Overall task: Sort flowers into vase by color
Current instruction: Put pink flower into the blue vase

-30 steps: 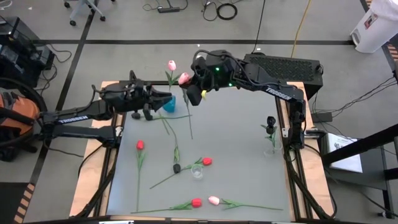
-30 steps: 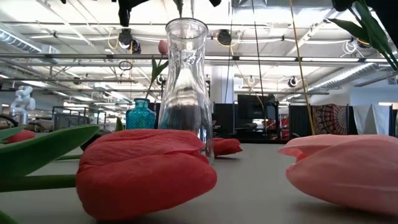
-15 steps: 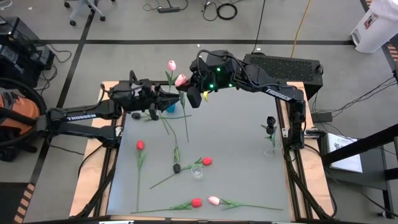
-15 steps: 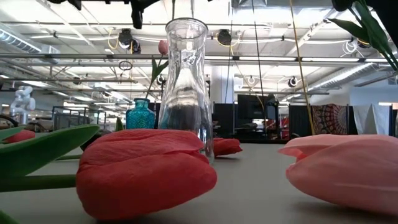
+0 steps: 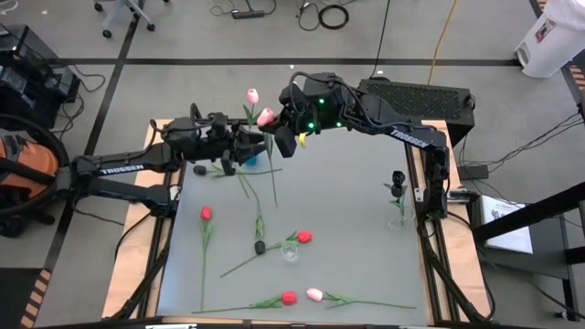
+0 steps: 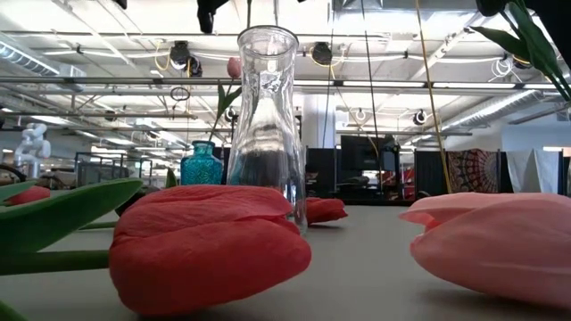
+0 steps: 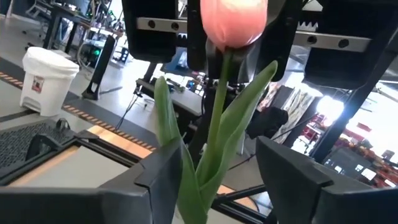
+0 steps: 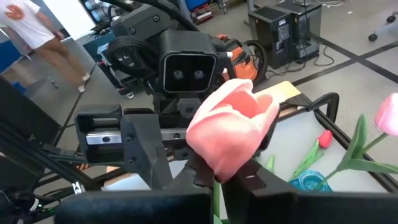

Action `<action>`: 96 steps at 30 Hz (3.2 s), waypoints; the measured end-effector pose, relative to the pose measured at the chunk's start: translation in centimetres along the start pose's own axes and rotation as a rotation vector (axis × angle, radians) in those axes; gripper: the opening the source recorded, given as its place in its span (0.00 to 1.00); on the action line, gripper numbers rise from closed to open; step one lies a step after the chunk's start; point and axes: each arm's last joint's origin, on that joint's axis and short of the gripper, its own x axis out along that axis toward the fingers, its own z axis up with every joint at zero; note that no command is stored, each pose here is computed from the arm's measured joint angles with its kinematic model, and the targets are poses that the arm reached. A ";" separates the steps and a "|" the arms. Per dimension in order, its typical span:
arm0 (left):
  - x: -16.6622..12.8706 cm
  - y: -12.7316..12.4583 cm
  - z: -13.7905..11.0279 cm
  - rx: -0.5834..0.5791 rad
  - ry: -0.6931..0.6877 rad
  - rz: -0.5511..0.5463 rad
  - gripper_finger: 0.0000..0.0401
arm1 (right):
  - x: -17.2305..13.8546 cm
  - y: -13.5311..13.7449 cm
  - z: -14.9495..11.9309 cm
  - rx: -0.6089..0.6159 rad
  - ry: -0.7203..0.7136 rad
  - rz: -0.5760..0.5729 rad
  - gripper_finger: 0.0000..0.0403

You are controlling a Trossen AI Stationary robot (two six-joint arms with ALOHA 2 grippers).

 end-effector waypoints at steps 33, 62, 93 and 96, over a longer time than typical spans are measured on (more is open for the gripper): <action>0.2 -0.1 0.3 0.055 0.002 -0.004 0.03 | 0.0 0.3 0.0 -0.003 0.000 0.028 0.05; -1.8 -0.2 1.3 0.142 0.006 0.044 0.00 | -2.8 1.3 0.2 -0.057 0.044 0.050 0.46; -9.2 2.4 5.2 0.483 -0.063 0.438 0.00 | -4.2 4.5 -1.5 0.016 0.160 0.097 0.46; -9.5 3.1 5.4 0.486 -0.065 0.485 0.00 | -5.0 4.7 -1.4 0.014 0.154 0.102 0.46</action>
